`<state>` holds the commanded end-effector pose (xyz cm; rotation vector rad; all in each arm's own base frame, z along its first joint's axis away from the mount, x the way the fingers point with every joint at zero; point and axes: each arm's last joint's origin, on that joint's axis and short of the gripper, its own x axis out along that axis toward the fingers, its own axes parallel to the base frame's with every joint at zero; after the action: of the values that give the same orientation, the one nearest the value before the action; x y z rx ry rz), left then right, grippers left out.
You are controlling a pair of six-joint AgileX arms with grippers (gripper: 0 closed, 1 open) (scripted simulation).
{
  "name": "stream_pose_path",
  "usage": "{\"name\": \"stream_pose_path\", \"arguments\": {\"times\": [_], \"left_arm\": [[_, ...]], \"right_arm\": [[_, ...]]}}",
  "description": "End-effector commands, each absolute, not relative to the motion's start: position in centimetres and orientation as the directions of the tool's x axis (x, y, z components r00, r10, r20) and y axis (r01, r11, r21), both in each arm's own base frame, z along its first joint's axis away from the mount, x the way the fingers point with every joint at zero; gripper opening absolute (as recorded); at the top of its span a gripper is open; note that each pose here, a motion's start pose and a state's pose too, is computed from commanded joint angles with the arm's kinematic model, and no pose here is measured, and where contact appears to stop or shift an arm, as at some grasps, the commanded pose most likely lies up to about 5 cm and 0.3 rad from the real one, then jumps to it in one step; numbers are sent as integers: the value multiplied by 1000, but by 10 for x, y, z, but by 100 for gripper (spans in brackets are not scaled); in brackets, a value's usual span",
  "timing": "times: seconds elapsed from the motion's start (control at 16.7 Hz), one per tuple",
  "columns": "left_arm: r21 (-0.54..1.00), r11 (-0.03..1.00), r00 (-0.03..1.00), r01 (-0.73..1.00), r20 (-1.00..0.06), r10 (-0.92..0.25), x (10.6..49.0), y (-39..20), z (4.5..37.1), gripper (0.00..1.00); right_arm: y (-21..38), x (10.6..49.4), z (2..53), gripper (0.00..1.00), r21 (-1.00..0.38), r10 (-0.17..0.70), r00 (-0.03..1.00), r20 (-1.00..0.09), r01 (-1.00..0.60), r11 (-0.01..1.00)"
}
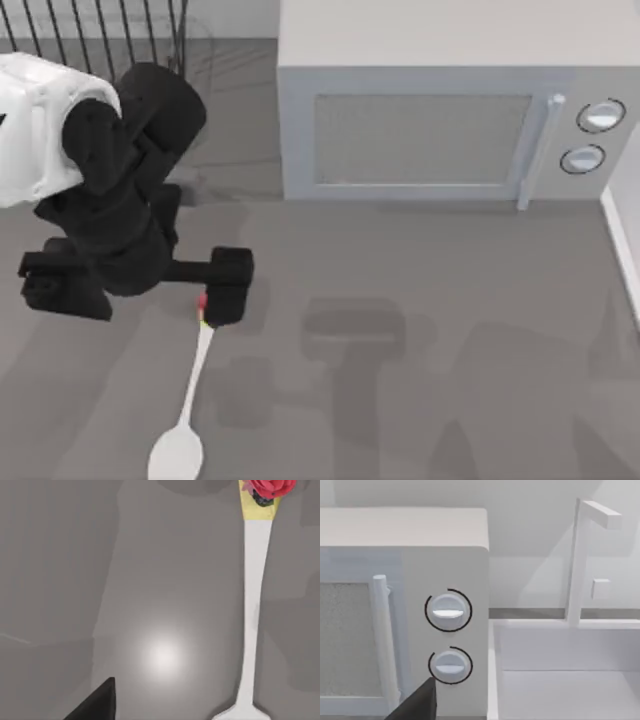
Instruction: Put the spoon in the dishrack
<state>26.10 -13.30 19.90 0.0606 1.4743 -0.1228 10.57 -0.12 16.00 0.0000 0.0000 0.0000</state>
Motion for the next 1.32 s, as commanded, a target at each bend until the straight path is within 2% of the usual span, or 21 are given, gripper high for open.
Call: {"name": "stream_pose_path", "arguments": {"times": [0.24, 0.66, 1.14, 1.32], "left_arm": [[-2, 992, 9, 128, -1000, -3, 274, -155, 192, 100], [0, 992, 4, 127, -1000, 0, 276, -156, 187, 100], [-2, 992, 11, 129, -1000, -4, 278, -158, 104, 100], [0, 992, 6, 129, -1000, -1, 276, -157, 92, 100]], "right_arm": [[-1, 106, 160, 100, 0, 0, 1000, 0, 0, 1000], [-1, 106, 160, 100, 0, 0, 1000, 0, 0, 1000], [-1, 106, 160, 100, 0, 0, 1000, 0, 0, 1000], [-1, 106, 160, 100, 0, 0, 1000, 0, 0, 1000]]}}
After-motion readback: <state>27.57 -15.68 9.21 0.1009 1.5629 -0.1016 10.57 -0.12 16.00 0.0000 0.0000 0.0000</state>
